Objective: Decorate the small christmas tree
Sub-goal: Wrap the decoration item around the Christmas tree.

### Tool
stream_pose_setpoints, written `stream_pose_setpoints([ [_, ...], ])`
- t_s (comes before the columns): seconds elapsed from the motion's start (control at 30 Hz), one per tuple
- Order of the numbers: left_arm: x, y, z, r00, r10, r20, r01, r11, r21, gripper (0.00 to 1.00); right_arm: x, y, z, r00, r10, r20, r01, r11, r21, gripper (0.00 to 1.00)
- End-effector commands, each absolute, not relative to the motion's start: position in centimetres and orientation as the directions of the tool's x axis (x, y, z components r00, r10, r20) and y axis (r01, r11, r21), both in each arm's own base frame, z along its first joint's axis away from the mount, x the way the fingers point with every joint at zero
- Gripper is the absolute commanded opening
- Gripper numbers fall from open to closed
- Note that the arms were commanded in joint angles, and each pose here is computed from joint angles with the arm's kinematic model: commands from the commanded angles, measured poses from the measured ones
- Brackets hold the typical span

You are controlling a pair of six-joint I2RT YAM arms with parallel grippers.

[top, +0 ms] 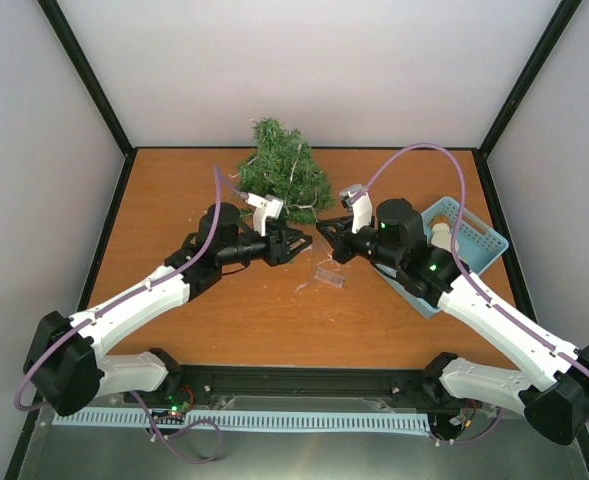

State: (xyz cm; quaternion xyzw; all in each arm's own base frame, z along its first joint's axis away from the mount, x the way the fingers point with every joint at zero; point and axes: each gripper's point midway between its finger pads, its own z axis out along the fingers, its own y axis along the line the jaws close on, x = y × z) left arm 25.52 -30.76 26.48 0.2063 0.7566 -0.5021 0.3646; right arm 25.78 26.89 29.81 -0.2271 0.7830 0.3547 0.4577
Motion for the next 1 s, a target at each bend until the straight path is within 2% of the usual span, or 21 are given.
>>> stream_pose_setpoints([
  [0.0,25.6,-30.8,26.9,-0.65,-0.071,-0.757,0.679,0.394,-0.62,0.43,25.5,27.1,30.6,-0.462,-0.012,-0.887,-0.693,0.628,0.353,0.03],
  [0.07,25.4,-30.9,27.2,-0.651,-0.082,-0.754,0.681,0.376,-0.629,0.37,25.5,27.1,30.4,-0.462,-0.015,-0.887,-0.693,0.631,0.35,0.03],
  [0.1,25.3,-30.9,27.4,-0.65,-0.087,-0.755,0.683,0.369,-0.63,0.31,25.5,27.1,30.4,-0.463,-0.016,-0.886,-0.692,0.631,0.35,0.03],
  [0.17,25.2,-30.8,27.8,-0.647,-0.096,-0.757,0.687,0.359,-0.632,0.13,25.5,27.0,30.3,-0.464,-0.015,-0.886,-0.69,0.633,0.351,0.03],
  [0.23,25.1,-30.6,28.1,-0.638,-0.108,-0.763,0.69,0.36,-0.628,0.02,25.5,27.0,30.0,-0.467,-0.018,-0.884,-0.688,0.636,0.351,0.03],
  [0.6,24.0,-29.2,33.0,-0.505,-0.195,-0.841,0.772,0.332,-0.541,0.01,26.0,24.6,24.6,-0.546,-0.033,-0.837,-0.567,0.75,0.34,0.03],
  [0.97,24.2,-26.4,34.0,-0.446,-0.182,-0.876,0.732,0.49,-0.474,0.01,26.8,21.2,22.9,-0.546,-0.028,-0.837,-0.439,0.861,0.258,0.03],
])
